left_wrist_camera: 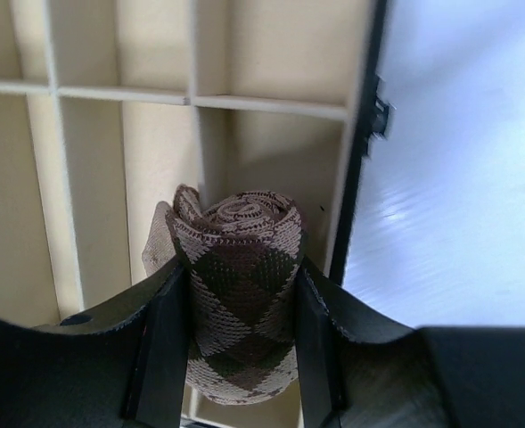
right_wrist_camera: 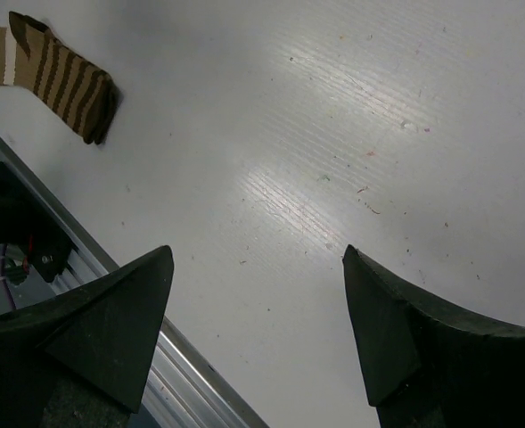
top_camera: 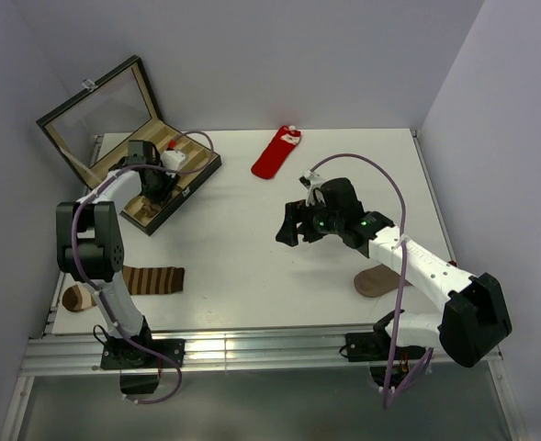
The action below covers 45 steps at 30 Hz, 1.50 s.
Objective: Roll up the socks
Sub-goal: Place the sock in the storage box.
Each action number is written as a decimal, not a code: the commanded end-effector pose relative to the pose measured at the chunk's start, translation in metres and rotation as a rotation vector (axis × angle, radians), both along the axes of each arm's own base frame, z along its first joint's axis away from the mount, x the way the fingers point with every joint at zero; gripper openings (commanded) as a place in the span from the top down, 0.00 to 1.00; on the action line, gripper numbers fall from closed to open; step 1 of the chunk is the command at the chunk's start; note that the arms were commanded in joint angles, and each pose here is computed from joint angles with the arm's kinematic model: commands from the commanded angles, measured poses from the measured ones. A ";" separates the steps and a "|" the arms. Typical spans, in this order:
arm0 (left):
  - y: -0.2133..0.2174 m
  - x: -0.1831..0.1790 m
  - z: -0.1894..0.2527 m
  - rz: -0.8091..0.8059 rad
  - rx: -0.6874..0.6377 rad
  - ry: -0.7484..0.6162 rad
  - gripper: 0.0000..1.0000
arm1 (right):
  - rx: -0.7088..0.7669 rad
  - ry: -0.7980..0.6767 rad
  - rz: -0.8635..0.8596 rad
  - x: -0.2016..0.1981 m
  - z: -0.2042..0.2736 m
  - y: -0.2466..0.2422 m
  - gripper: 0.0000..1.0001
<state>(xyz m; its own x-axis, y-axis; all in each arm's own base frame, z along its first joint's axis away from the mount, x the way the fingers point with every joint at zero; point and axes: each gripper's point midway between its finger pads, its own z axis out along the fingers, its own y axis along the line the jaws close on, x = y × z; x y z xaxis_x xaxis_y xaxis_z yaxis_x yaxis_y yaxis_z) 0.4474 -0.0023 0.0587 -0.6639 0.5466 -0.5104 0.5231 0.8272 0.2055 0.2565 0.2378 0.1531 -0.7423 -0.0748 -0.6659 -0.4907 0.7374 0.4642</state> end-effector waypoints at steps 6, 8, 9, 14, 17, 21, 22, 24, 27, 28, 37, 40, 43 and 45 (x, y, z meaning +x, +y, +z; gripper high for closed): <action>-0.071 -0.052 -0.032 -0.152 -0.225 0.196 0.92 | 0.033 -0.054 -0.021 0.008 0.013 0.001 0.16; -0.069 -0.055 -0.042 -0.114 -0.235 0.235 0.90 | 0.033 -0.050 -0.019 0.007 0.011 0.001 0.16; -0.071 -0.054 -0.044 -0.109 -0.245 0.244 0.89 | 0.032 -0.044 -0.016 0.006 0.011 0.000 0.16; -0.078 -0.050 -0.050 -0.014 -0.308 0.259 0.85 | 0.032 -0.046 -0.022 0.006 0.009 -0.001 0.16; -0.073 -0.048 -0.050 0.057 -0.294 0.228 0.82 | 0.031 -0.041 -0.019 0.005 0.009 0.000 0.16; -0.074 -0.048 -0.045 0.079 -0.263 0.175 0.79 | 0.035 -0.051 -0.025 0.005 0.009 -0.001 0.16; -0.073 -0.047 -0.042 0.075 -0.243 0.154 0.78 | 0.041 -0.049 -0.020 0.005 0.009 0.000 0.16; -0.080 -0.049 -0.042 0.035 -0.218 0.145 0.78 | 0.046 -0.036 -0.011 0.003 0.007 0.002 0.16; -0.088 -0.049 -0.039 0.013 -0.219 0.125 0.77 | 0.051 -0.045 -0.009 0.003 0.010 0.002 0.16; -0.090 -0.046 -0.034 0.012 -0.224 0.102 0.77 | 0.052 -0.052 -0.010 0.003 0.011 0.001 0.16; -0.086 -0.032 -0.010 0.022 -0.163 -0.067 0.80 | 0.072 -0.048 -0.015 0.000 0.007 0.002 0.16; -0.078 -0.029 0.002 0.056 -0.118 -0.129 0.83 | 0.081 -0.043 -0.011 -0.001 0.006 0.003 0.16; -0.076 -0.023 0.015 0.083 -0.117 -0.161 0.84 | 0.079 -0.037 -0.008 -0.002 0.004 0.003 0.16; -0.077 -0.019 0.024 0.091 -0.122 -0.179 0.84 | 0.080 -0.038 -0.010 -0.002 0.003 0.003 0.16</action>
<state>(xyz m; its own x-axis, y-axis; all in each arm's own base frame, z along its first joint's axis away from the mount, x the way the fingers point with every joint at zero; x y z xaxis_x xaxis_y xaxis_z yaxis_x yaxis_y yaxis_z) 0.4371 -0.0644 0.0691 -0.5925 0.4585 -0.6623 0.4110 0.8792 0.2410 0.2495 0.2383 0.1412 -0.7528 -0.0445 -0.6568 -0.4769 0.7247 0.4974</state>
